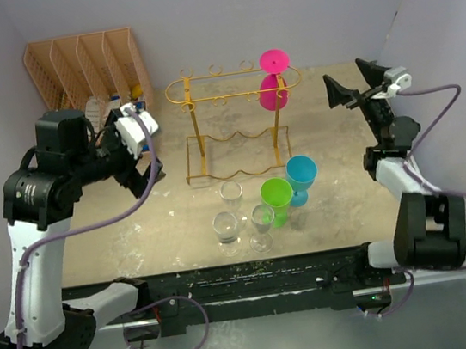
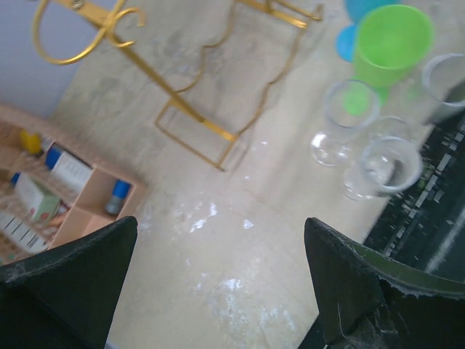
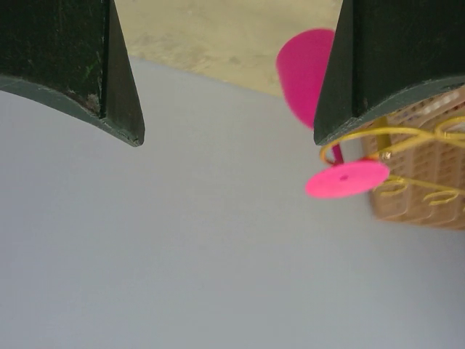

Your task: Place the wine glass upside down on the wine glass rack

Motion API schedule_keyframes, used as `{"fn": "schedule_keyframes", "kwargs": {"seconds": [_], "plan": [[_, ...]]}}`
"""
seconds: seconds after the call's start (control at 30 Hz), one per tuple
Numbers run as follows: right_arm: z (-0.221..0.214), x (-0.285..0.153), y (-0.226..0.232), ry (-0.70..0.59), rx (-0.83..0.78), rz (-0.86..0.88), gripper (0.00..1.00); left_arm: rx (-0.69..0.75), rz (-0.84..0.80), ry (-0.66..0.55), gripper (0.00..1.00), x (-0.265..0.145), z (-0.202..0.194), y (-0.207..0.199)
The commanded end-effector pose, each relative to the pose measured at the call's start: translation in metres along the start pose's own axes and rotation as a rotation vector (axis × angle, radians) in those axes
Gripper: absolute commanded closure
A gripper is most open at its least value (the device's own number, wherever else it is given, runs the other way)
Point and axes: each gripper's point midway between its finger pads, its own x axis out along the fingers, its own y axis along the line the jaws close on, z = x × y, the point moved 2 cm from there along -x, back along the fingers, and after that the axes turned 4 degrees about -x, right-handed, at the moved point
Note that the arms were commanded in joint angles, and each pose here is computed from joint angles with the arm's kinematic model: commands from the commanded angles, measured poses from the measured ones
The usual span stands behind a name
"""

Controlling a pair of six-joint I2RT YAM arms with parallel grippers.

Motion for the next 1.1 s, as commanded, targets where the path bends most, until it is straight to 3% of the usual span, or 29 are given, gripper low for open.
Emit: {"fn": "schedule_keyframes", "kwargs": {"seconds": [0.0,0.1,0.23,0.43,0.53,0.63,0.7,0.8,0.87,0.97,1.07], "plan": [[0.022,-0.009,-0.016,0.115,-0.146,-0.201,0.00,0.072,-0.291,-0.062,0.01,-0.019,0.004,-0.053],[0.030,-0.021,-0.026,0.226,-0.066,-0.378,0.00,0.030,-0.314,-0.093,0.01,-0.027,0.011,-0.061],[0.036,-0.040,-0.030,0.372,0.129,-0.559,0.00,0.020,-0.475,-0.194,0.01,-0.052,0.021,-0.096],[0.050,-0.063,0.003,0.617,0.151,-0.460,0.00,-0.038,-0.440,-0.209,0.01,-0.063,0.027,-0.098],[0.062,-0.074,0.025,0.611,0.147,-0.363,0.00,-0.048,-0.414,-0.225,0.01,-0.069,0.025,-0.100],[0.072,-0.090,0.041,0.564,0.315,-0.430,0.00,-0.051,-0.350,-0.240,0.01,-0.069,0.024,-0.094],[0.081,-0.094,0.054,0.563,0.350,-0.389,0.00,-0.094,-0.262,-0.187,0.01,-0.055,0.020,-0.075],[0.078,-0.099,0.068,0.628,0.359,-0.310,0.00,-0.136,-0.285,-0.048,0.01,-0.037,0.007,-0.066],[0.068,-0.106,0.070,0.682,0.338,-0.292,0.00,-0.128,-0.263,-0.057,0.01,-0.033,0.013,-0.059],[0.055,-0.113,0.066,0.736,0.323,-0.309,0.10,-0.097,-0.212,-0.057,0.01,-0.033,0.024,-0.045],[0.031,-0.134,0.070,0.890,0.358,-0.331,0.24,-0.081,-0.171,-0.039,0.01,-0.028,0.026,-0.033]]}}
